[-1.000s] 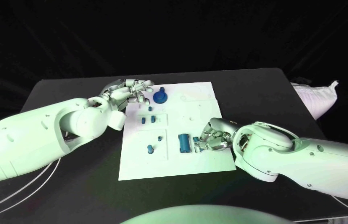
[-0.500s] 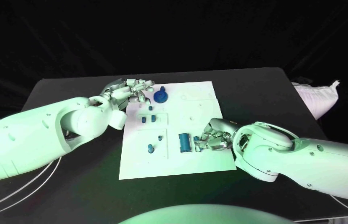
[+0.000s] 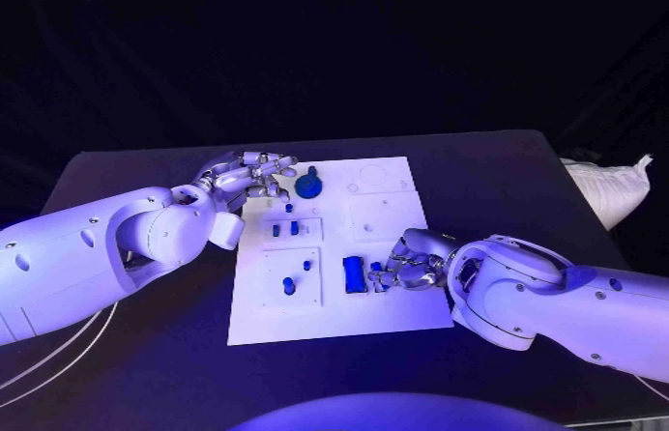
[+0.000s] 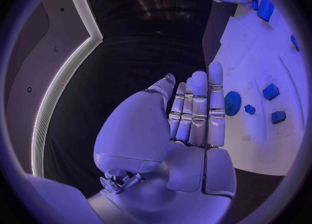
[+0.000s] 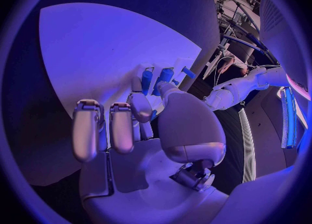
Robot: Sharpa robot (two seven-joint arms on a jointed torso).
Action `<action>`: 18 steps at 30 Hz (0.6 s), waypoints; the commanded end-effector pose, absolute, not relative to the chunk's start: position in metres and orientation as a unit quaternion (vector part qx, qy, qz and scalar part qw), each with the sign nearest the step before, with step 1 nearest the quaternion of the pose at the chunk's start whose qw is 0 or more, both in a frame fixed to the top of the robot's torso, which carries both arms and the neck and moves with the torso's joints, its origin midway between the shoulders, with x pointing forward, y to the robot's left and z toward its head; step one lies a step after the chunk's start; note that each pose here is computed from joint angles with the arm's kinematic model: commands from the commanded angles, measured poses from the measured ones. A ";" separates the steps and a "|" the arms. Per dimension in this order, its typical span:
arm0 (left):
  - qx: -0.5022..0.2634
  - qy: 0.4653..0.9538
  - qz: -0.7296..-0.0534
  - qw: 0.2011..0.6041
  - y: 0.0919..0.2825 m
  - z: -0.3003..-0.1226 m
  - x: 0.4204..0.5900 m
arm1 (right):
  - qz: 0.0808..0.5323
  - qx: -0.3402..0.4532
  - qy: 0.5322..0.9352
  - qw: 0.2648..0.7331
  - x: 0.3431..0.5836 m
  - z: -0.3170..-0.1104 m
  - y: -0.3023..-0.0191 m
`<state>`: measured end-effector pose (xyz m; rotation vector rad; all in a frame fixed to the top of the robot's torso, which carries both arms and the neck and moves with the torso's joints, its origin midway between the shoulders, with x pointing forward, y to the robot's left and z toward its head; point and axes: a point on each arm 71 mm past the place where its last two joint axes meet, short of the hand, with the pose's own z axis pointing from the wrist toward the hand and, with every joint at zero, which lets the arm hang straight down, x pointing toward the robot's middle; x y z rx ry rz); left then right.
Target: Assemble the parts on the task board
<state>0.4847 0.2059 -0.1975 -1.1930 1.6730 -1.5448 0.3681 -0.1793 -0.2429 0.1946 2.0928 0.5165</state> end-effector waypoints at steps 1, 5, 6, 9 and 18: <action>-0.438 0.627 -0.582 0.276 0.204 -0.197 0.484 | 0.217 0.070 0.848 0.478 0.367 -0.241 -0.178; -0.438 0.627 -0.582 0.277 0.204 -0.197 0.484 | 0.218 0.068 0.845 0.484 0.366 -0.239 -0.180; -0.438 0.627 -0.582 0.277 0.204 -0.197 0.484 | 0.218 0.068 0.844 0.485 0.366 -0.239 -0.181; -0.437 0.627 -0.582 0.277 0.204 -0.197 0.484 | 0.221 0.066 0.843 0.486 0.365 -0.238 -0.182; -0.437 0.627 -0.582 0.278 0.204 -0.197 0.484 | 0.221 0.063 0.844 0.484 0.364 -0.238 -0.185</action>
